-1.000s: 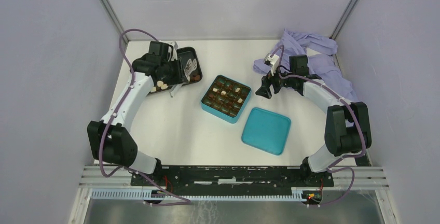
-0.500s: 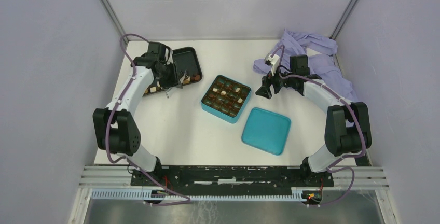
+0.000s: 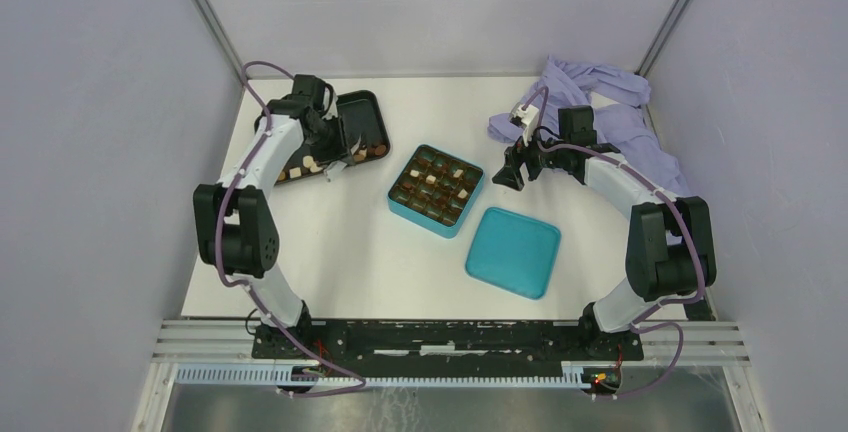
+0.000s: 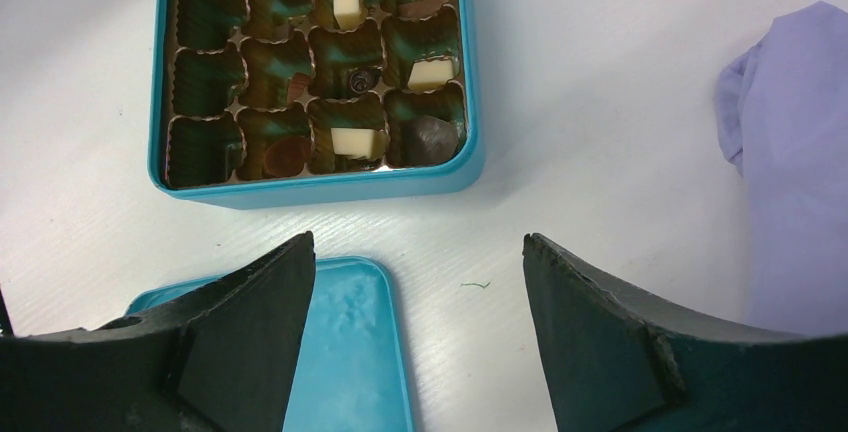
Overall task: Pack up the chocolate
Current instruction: Pick up the fake chocolate from the plate.
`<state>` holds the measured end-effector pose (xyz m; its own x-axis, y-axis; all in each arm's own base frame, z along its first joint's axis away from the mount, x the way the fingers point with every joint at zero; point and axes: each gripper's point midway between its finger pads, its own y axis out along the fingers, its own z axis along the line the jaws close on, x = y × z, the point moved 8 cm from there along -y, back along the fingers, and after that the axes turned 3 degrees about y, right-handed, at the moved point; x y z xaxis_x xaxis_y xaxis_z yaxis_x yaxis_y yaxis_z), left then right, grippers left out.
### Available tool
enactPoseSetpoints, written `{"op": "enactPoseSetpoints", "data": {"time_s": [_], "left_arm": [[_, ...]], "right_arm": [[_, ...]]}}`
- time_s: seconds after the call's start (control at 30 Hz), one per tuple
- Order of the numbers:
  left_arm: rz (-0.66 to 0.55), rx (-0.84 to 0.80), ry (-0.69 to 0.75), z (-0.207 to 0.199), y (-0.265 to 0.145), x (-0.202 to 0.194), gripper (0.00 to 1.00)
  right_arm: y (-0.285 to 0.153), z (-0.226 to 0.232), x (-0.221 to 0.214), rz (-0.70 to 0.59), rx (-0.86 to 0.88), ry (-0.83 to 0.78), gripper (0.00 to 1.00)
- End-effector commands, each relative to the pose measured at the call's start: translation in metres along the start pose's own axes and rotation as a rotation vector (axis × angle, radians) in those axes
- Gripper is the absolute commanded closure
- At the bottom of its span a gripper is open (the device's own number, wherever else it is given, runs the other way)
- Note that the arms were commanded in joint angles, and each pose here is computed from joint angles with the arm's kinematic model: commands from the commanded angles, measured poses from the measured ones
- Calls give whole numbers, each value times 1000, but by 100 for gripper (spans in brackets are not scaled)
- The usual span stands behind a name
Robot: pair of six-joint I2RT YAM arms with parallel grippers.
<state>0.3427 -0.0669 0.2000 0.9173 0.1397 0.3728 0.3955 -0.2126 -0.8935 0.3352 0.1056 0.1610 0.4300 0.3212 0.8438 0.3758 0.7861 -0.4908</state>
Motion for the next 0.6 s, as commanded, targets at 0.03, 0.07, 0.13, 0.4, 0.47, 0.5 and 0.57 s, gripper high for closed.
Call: {"op": "enactPoseSetpoints", "data": {"time_s": [0.03, 0.07, 0.13, 0.4, 0.47, 0.5, 0.57], "left_arm": [[-53, -24, 62, -2, -5, 20, 57], [-46, -18, 59, -2, -4, 19, 57], [-34, -6, 57, 0, -2, 19, 57], [-14, 14, 55, 1, -3, 14, 57], [-14, 24, 57, 2, -4, 14, 57], [-14, 29, 58, 3, -4, 13, 57], [-9, 37, 59, 4, -3, 13, 57]], "right_arm": [[0, -1, 5, -31, 9, -19, 18], [0, -1, 5, -31, 8, -20, 18], [-1, 0, 5, -31, 8, -20, 18], [-2, 1, 6, -36, 9, -24, 18], [-2, 1, 6, -41, 9, -25, 18], [-2, 2, 6, -42, 9, -25, 18], [-2, 2, 6, -43, 12, -23, 18]]}}
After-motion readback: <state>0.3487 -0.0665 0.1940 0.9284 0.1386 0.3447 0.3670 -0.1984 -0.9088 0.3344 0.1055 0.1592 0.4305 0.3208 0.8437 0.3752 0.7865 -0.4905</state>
